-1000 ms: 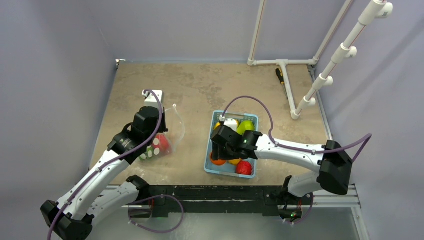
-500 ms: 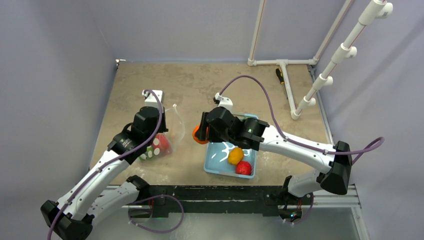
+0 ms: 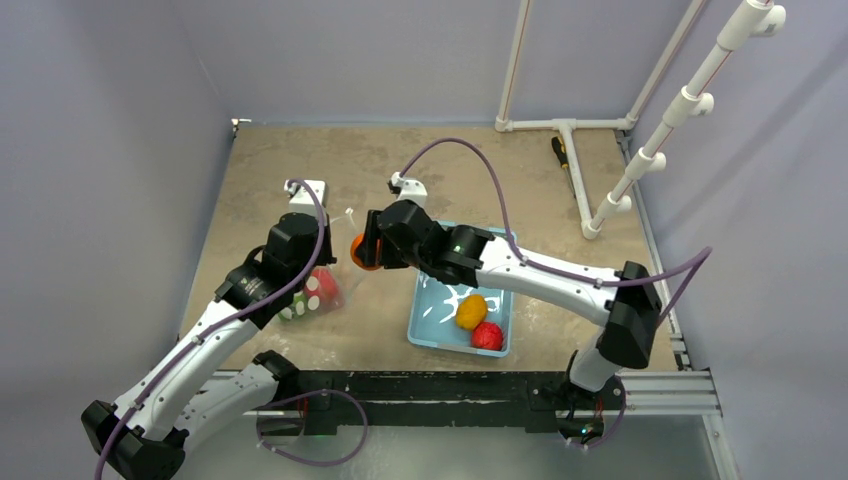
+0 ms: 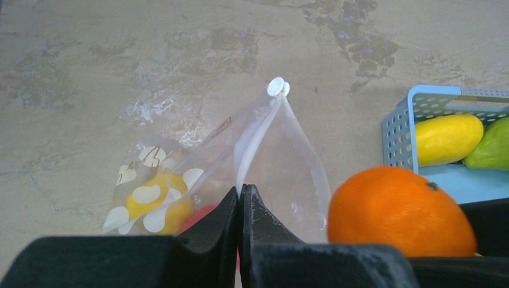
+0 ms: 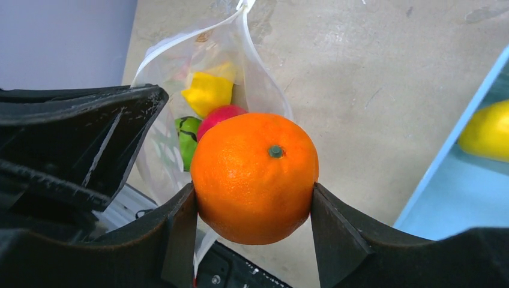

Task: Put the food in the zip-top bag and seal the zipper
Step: Place the fake fruit in the zipper food storage bag, then pick up the fake fruit from the bin.

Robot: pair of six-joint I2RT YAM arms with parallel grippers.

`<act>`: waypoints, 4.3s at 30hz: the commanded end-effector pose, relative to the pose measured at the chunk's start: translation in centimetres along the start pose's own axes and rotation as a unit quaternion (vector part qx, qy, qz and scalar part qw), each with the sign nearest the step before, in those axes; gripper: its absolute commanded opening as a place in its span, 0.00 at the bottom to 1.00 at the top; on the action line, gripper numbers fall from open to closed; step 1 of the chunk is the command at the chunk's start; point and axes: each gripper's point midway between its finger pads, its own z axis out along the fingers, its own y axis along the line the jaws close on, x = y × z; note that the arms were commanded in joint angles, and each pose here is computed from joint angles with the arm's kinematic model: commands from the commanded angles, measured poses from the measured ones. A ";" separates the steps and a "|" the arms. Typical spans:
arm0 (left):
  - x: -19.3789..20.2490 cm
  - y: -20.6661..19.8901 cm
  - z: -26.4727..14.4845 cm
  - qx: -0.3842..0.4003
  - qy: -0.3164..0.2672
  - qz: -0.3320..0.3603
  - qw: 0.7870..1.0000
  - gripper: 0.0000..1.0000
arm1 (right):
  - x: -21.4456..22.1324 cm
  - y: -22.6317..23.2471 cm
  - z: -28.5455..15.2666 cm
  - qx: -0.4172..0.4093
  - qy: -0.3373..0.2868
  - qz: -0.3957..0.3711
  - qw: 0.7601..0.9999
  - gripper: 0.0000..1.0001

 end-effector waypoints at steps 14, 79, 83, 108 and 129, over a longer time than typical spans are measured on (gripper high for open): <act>-1.2 -0.2 -0.3 0.006 -0.024 -0.003 1.000 0.00 | -1.7 4.9 6.6 -0.066 -0.033 -0.035 0.997 0.44; -0.8 -0.5 0.2 0.010 -0.015 0.004 1.000 0.00 | 7.8 -17.4 -5.9 0.243 0.047 0.062 0.967 0.85; -0.8 -0.5 0.2 0.010 -0.015 0.004 1.000 0.00 | 8.7 -18.6 -5.7 0.261 0.054 0.059 0.962 0.84; -0.8 -0.7 0.2 0.017 -0.015 0.005 1.000 0.00 | 12.1 -22.6 -3.5 0.320 0.097 0.049 0.941 0.86; -0.9 -0.6 0.2 0.014 -0.016 0.005 1.000 0.00 | 5.2 -17.5 -3.0 0.259 0.029 0.059 0.964 0.27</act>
